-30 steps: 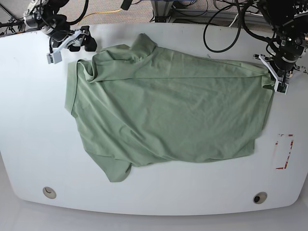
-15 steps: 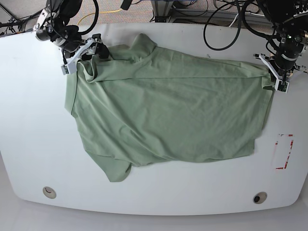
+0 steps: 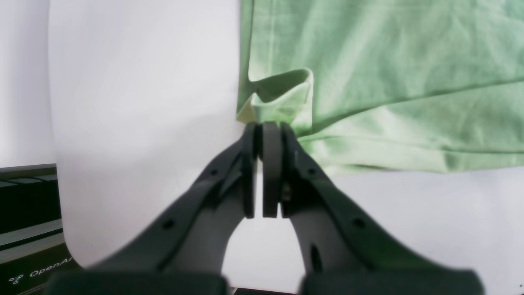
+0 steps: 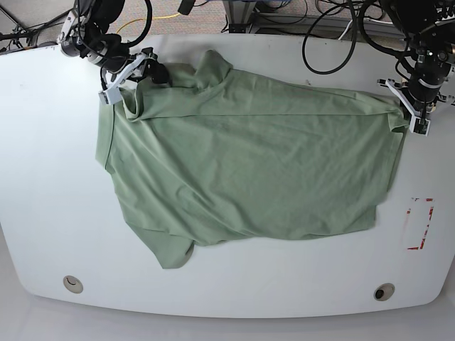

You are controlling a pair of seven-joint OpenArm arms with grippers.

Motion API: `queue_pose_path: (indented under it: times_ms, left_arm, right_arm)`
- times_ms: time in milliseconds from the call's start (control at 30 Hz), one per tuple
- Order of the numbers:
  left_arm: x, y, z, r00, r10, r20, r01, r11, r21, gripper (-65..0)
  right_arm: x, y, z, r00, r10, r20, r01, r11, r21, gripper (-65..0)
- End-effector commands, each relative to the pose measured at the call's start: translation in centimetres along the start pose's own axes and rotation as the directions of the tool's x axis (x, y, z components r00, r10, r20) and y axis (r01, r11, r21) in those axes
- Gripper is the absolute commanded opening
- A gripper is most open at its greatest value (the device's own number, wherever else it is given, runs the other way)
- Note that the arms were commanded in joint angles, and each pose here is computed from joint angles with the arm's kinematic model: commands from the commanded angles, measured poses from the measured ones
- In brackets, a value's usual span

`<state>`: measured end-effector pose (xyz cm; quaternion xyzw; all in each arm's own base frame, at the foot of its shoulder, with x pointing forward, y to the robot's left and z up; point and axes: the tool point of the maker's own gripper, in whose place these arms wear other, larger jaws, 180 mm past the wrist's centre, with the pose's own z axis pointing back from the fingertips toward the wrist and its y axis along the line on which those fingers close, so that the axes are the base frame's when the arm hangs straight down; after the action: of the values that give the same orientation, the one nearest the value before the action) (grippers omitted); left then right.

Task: Fold the T-shirt properly
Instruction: 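Pull the shirt edges outward with both grippers to smooth it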

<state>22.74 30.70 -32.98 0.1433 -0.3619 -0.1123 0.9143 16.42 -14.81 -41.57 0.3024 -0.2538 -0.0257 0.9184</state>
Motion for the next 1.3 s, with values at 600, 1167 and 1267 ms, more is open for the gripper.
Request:
queue_pose_path:
  times_ms: [600, 1167, 1267]
  left_arm:
    - [0.5, 0.5, 0.4, 0.999, -0.021, 0.024, 0.021, 1.000, 0.012, -65.0]
    - [0.2, 0.5, 0.5, 1.000, -0.021, 0.016, 0.021, 1.000, 0.011, -65.0]
    - [0.2, 0.5, 0.5, 1.000, -0.022, 0.017, 0.022, 1.000, 0.009, -65.0]
  right_arm:
    - [-3.0, 0.9, 4.8, 0.991, 0.097, -0.095, -0.104, 0.992, -0.073, -65.0]
    - [-3.1, 0.3, 5.4, 0.993, 0.080, -0.083, -0.088, 0.991, -0.100, -15.5]
    - [-1.6, 0.0, 5.1, 0.995, 0.090, -0.049, -0.095, 0.990, -0.105, -15.4]
